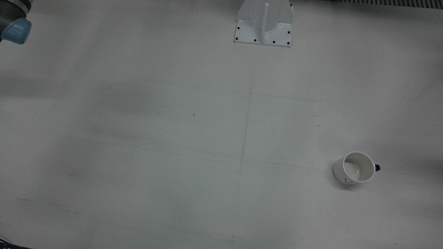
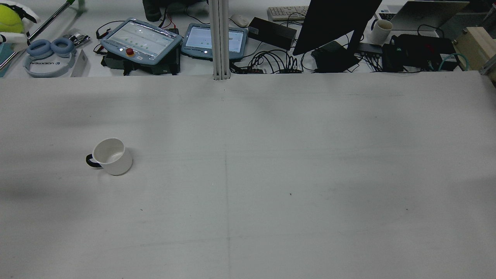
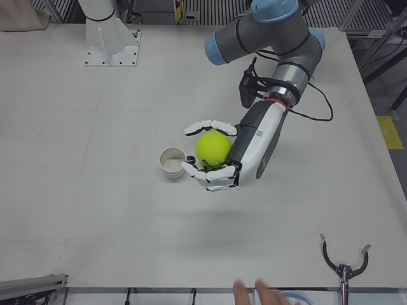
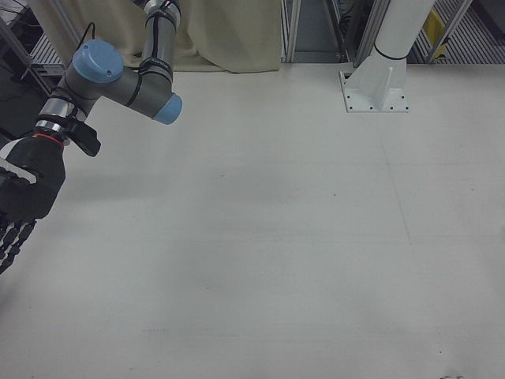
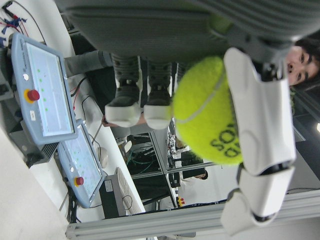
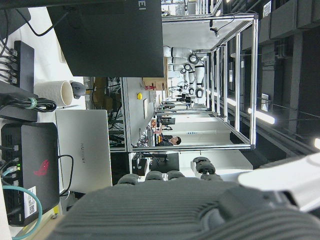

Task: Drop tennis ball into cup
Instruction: 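Move the left hand holding the yellow tennis ball over the white mug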

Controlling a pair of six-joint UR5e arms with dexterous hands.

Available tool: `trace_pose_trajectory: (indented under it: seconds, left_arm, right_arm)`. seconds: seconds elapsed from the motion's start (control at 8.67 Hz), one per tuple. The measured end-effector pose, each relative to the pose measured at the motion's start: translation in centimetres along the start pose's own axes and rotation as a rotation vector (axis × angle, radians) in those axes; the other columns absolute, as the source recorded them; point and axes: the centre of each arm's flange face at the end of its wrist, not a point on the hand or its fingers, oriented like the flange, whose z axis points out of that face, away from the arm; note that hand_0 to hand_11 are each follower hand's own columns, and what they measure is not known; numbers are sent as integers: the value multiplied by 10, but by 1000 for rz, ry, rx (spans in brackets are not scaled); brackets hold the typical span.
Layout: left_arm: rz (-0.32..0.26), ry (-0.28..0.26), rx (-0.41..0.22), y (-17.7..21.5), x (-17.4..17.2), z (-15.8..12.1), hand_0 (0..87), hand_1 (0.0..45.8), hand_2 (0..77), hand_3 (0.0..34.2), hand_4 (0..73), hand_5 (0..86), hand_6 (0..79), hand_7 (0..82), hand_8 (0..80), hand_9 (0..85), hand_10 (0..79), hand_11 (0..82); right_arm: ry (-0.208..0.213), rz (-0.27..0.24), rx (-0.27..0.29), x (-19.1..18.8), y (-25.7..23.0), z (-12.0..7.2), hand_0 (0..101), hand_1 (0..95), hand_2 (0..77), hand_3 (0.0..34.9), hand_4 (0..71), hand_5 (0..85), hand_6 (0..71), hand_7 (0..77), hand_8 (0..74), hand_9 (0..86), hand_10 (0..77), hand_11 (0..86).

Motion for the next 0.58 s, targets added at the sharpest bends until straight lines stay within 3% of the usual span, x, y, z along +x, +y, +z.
trace_pose_trajectory:
  seconds: [0.23,0.46,0.58]
  left_arm:
    - [-11,-67,-31,10,-42,14,575,153,256,0,545,267,507,589,611,698,507,698]
    - [-29,-158,-67,0,-110,12,498,104,305,0,513,229,518,589,584,704,485,687]
    - [-38,-193,-83,-7,-139,4,511,104,235,0,529,229,535,589,611,704,518,698]
  right_arm:
    - [0,0,0,0,0,0,0,5,5,0,0,0,0,0,0,0,0,5]
    - [0,0,0,0,0,0,0,5,5,0,0,0,0,0,0,0,0,5]
    - [0,0,-1,0,0,0,0,5,5,0,0,0,0,0,0,0,0,5]
